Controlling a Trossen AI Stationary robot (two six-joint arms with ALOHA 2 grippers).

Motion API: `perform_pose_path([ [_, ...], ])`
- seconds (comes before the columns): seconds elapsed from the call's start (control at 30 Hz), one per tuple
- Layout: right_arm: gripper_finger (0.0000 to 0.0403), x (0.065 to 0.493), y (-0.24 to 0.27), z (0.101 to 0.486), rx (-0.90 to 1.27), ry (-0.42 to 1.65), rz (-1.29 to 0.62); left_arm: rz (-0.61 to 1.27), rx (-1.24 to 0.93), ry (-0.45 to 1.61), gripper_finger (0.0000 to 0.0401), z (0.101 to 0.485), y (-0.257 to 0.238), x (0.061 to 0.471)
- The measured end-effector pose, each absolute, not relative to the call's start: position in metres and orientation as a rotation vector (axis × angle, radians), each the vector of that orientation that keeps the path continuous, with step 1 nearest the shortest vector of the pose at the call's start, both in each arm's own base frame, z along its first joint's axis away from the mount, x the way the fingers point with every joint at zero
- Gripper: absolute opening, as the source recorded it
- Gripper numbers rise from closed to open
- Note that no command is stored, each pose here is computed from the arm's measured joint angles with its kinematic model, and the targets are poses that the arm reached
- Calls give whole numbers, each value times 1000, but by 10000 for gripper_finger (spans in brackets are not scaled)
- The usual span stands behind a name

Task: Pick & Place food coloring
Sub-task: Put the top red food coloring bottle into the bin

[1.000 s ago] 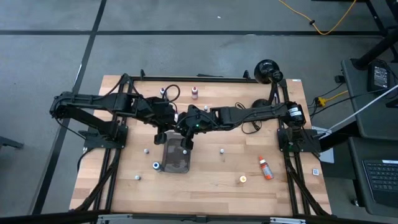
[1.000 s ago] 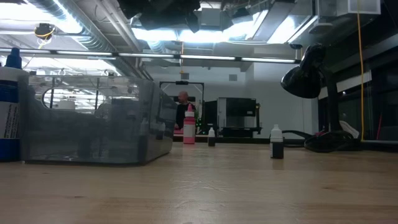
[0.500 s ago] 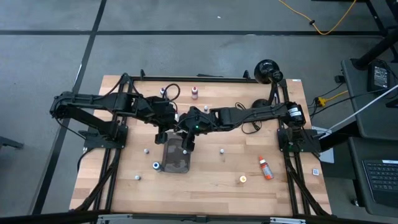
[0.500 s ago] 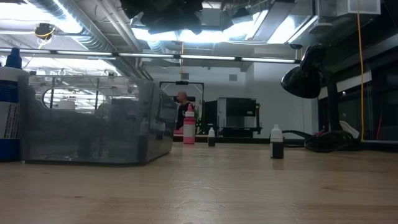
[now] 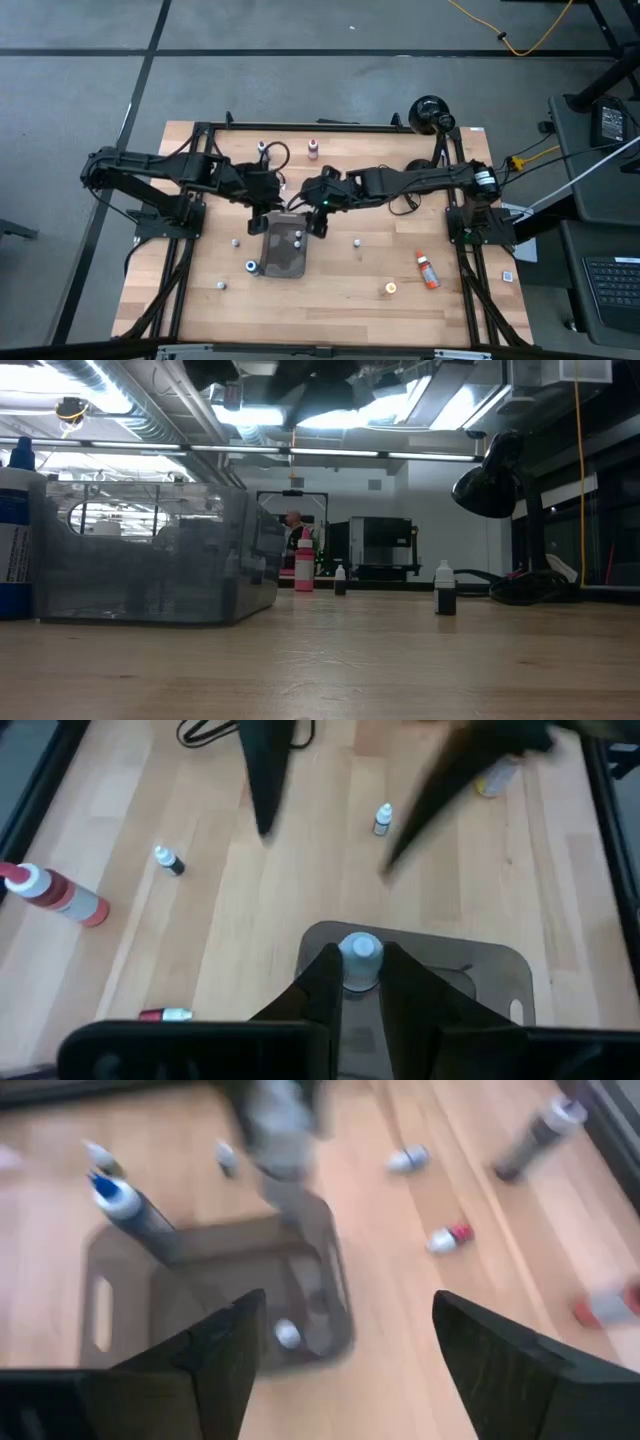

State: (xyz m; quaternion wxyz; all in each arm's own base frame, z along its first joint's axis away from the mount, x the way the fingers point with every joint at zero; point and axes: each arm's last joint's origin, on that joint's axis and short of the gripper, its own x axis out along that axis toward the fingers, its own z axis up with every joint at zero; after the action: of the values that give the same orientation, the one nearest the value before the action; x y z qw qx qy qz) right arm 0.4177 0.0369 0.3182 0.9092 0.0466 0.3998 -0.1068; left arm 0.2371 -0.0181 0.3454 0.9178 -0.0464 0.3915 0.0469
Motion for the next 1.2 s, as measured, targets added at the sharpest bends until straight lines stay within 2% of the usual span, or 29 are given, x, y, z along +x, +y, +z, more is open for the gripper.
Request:
perform_pose_path([
  [0.1,289,411,35,324,86,835,-247,110,-83,780,42,343,-28,238],
  [0.37,289,406,34,324,71,867,-267,120,-131,794,42,309,-52,238],
  [0.8,289,407,34,326,133,837,-292,83,-180,702,42,262,-86,235],
  [1.2,289,407,35,326,100,845,-269,102,-104,782,42,217,-110,251],
])
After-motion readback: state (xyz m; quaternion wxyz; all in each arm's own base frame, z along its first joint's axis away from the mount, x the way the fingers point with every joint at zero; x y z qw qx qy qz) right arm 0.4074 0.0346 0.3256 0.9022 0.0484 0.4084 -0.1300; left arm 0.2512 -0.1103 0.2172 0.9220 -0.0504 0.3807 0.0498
